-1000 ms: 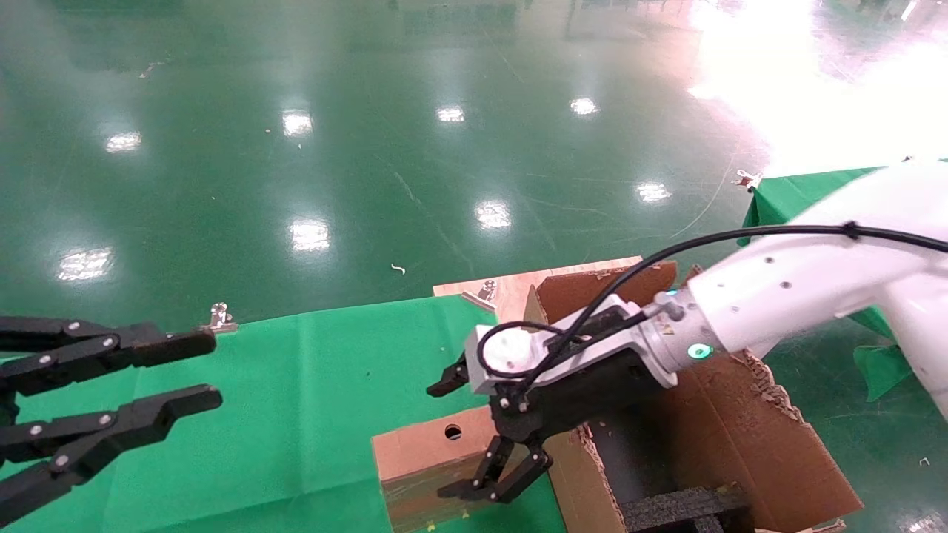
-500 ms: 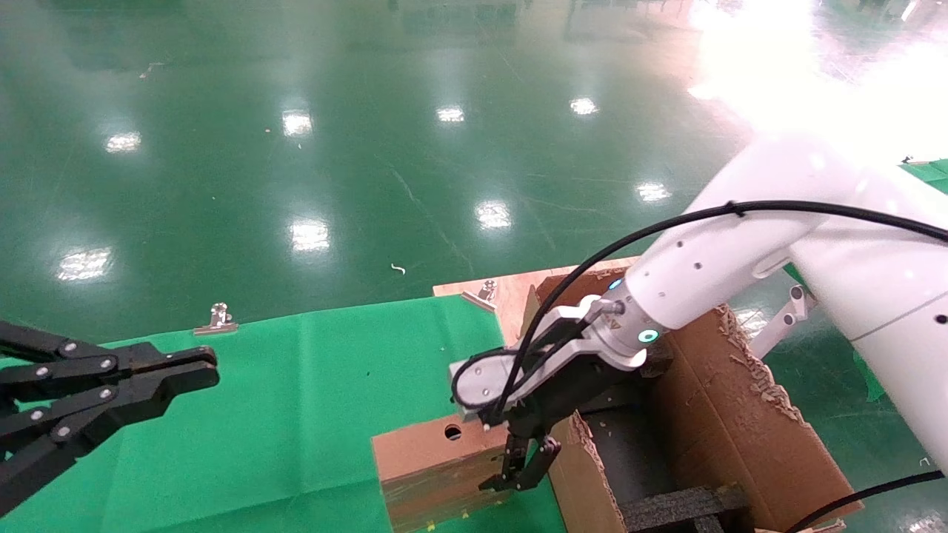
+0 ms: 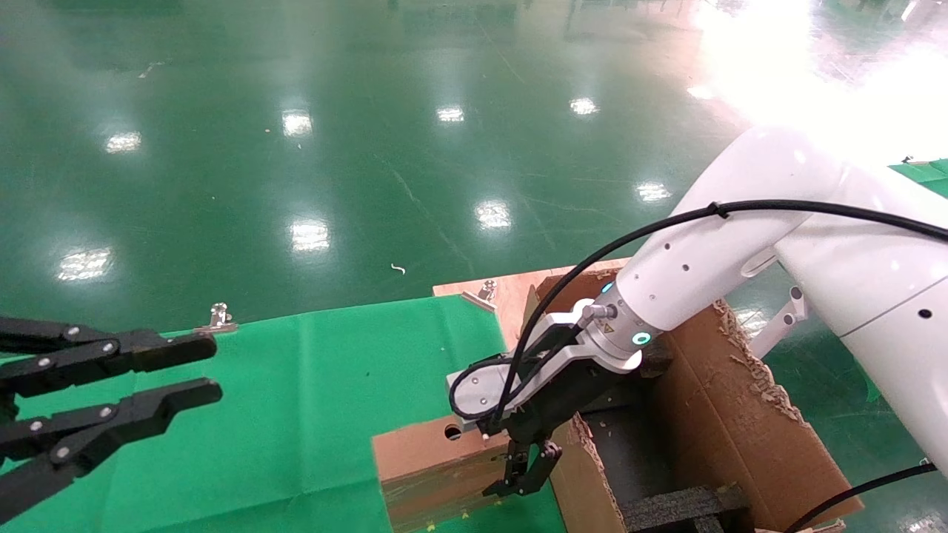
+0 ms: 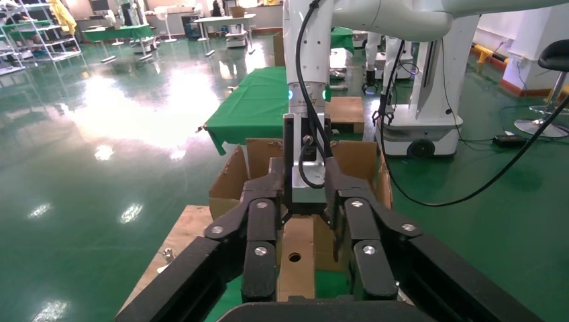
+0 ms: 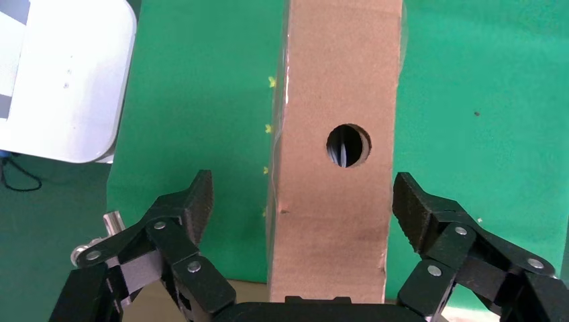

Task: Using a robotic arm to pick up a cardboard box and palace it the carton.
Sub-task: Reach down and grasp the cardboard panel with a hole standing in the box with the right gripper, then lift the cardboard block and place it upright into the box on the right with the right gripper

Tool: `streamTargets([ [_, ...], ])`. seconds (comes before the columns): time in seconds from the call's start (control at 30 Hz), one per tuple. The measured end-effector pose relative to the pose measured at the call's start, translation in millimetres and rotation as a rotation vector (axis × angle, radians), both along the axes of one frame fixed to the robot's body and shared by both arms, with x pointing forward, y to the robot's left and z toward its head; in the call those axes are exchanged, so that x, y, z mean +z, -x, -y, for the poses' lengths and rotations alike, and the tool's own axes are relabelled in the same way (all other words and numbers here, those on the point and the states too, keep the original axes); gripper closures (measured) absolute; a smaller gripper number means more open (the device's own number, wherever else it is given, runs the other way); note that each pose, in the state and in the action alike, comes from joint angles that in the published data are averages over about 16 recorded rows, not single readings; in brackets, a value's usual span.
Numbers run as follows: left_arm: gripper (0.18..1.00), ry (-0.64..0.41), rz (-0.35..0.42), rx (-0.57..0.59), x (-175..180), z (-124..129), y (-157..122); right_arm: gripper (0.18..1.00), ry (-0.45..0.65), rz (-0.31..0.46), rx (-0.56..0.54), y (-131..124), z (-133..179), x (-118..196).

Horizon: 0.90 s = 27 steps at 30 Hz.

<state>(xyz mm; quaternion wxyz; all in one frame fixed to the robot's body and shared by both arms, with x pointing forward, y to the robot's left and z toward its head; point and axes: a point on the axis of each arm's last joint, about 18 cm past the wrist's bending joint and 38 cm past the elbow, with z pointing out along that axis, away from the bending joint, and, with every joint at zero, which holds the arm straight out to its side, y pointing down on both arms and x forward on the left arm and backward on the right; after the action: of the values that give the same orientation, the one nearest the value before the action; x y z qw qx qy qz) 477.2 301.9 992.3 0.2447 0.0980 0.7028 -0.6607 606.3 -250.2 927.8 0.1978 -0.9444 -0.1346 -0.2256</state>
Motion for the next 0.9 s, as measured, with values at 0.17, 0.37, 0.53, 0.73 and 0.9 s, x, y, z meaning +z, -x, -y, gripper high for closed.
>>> streamTargets([
  [0.17, 0.834, 0.000, 0.000, 0.000, 0.0, 0.0, 0.0, 0.230, -0.006, 0.000, 0.001, 0.5, 0.1, -0.1],
  [0.37, 0.728, 0.000, 0.000, 0.000, 0.0, 0.0, 0.0, 0.304, -0.011, 0.001, 0.002, 0.9, 0.3, -0.2],
  [0.53, 0.615, 0.000, 0.000, 0.000, 0.0, 0.0, 0.0, 0.395, -0.013, 0.001, 0.002, 1.1, 0.4, -0.3],
  [0.73, 0.471, 0.000, 0.000, 0.000, 0.0, 0.0, 0.0, 0.530, -0.015, 0.001, 0.002, 1.3, 0.5, -0.3],
  [0.9, 0.370, 0.000, 0.000, 0.000, 0.0, 0.0, 0.0, 0.638, -0.024, 0.001, -0.002, 1.0, 0.8, 0.4],
])
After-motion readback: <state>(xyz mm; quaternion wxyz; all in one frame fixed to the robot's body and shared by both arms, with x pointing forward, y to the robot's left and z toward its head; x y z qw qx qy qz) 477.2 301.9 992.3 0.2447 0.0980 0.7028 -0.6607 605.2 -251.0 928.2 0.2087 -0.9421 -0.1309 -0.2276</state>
